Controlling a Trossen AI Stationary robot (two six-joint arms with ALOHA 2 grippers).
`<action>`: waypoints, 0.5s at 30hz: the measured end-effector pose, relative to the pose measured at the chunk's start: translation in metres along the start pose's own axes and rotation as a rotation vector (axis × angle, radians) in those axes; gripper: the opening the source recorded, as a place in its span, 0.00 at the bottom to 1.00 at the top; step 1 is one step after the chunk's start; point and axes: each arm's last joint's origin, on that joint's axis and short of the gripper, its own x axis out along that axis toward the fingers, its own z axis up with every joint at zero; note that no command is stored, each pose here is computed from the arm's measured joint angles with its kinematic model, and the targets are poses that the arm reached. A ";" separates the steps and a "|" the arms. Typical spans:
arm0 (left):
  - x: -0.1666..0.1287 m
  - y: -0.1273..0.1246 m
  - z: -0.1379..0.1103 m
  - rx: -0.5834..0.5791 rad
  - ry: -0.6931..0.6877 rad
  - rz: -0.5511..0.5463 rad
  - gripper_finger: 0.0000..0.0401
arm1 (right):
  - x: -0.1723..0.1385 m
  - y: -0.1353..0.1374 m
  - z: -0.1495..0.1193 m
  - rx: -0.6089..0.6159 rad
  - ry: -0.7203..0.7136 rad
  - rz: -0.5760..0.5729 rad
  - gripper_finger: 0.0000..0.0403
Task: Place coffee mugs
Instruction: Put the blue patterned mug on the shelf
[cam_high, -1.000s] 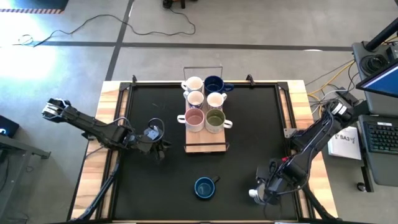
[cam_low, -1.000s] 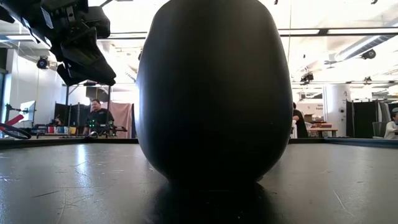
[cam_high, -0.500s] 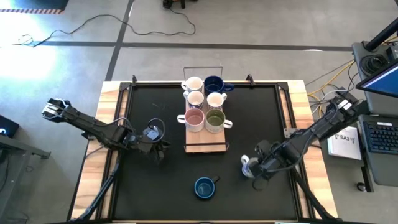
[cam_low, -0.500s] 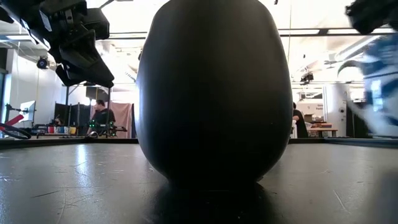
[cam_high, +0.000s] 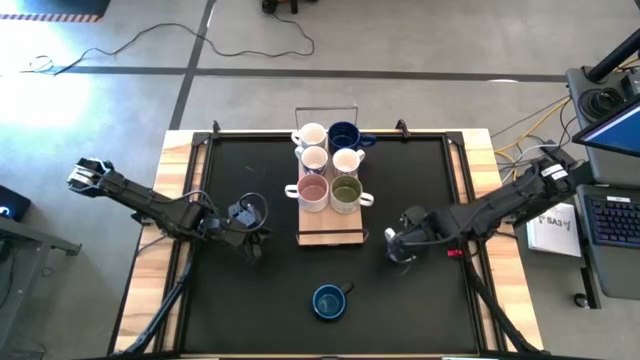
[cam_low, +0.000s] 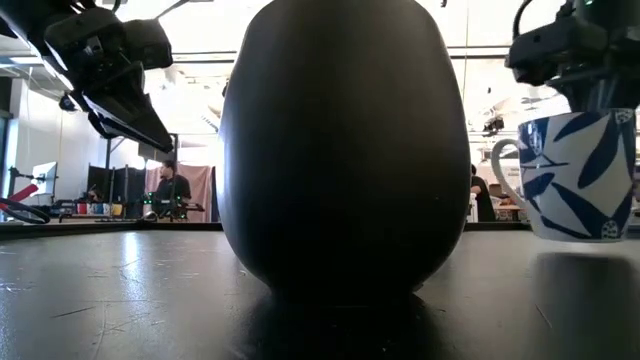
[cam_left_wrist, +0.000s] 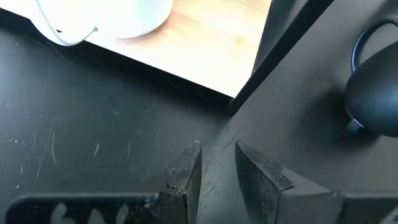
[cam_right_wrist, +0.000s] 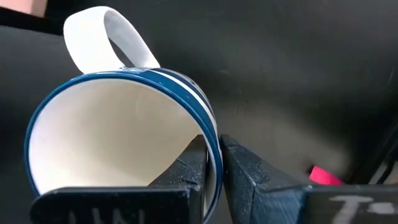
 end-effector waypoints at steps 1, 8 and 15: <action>0.000 0.000 0.000 0.000 0.001 0.001 0.20 | 0.000 0.000 0.002 -0.026 0.000 0.002 0.07; 0.000 0.000 0.000 0.001 0.004 0.003 0.20 | 0.004 -0.002 0.011 -0.176 0.017 -0.006 0.07; 0.000 0.000 0.000 -0.003 0.004 0.003 0.20 | 0.015 -0.008 0.012 -0.237 0.023 -0.046 0.08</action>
